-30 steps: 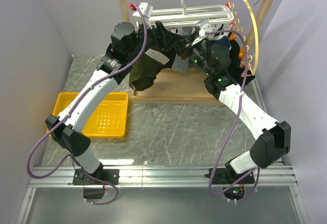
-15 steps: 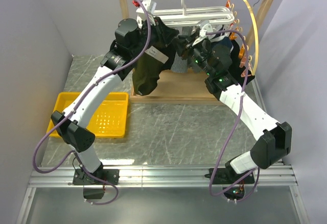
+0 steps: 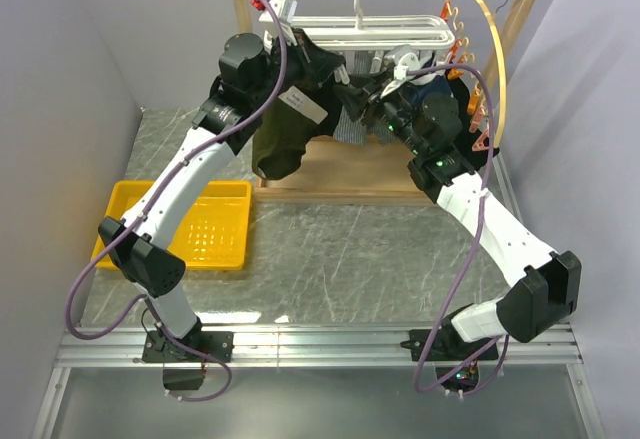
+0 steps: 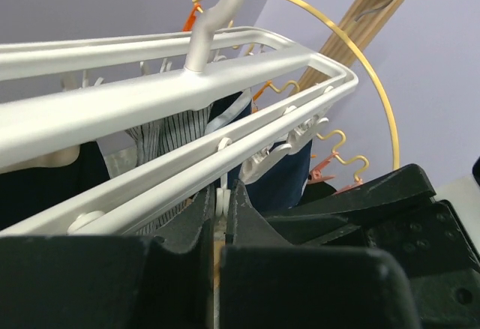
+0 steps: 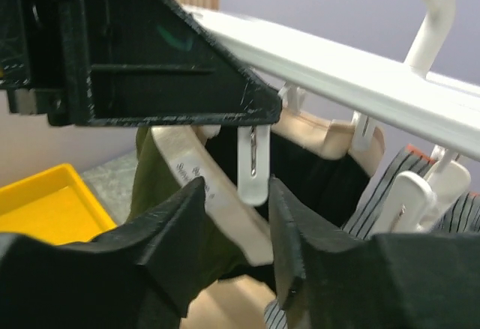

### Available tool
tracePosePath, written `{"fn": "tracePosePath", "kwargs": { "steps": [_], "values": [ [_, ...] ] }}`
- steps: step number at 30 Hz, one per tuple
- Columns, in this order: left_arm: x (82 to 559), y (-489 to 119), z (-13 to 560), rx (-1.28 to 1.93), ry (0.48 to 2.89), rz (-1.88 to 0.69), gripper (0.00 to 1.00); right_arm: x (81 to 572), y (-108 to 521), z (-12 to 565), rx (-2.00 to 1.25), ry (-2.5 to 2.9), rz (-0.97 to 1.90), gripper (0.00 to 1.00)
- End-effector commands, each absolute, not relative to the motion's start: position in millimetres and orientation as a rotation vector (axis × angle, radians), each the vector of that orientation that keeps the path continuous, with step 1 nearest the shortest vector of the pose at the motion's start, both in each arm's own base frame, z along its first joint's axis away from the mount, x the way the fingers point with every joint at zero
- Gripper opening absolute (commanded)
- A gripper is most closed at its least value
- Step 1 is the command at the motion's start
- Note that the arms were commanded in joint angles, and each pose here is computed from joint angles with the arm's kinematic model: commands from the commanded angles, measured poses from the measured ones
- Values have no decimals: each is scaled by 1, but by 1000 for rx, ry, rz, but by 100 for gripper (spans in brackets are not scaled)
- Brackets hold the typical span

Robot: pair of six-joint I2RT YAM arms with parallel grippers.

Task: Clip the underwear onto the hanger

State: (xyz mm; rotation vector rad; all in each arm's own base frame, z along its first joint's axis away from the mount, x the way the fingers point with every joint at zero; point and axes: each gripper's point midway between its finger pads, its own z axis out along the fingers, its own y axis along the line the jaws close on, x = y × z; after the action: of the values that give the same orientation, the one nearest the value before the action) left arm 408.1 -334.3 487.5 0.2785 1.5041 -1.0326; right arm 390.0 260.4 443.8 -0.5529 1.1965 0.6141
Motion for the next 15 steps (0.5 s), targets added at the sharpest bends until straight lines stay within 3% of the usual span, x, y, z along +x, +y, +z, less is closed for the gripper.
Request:
{"fn": "tracePosePath", "kwargs": {
  "steps": [1,15],
  "values": [
    [402,-331,502,292,1454,-1052,0,376,254,456,-571,1177,631,48],
    [391,-328,507,332,1443,-1141,0,332,275,336,-707,1431,1041,53]
  ]
}}
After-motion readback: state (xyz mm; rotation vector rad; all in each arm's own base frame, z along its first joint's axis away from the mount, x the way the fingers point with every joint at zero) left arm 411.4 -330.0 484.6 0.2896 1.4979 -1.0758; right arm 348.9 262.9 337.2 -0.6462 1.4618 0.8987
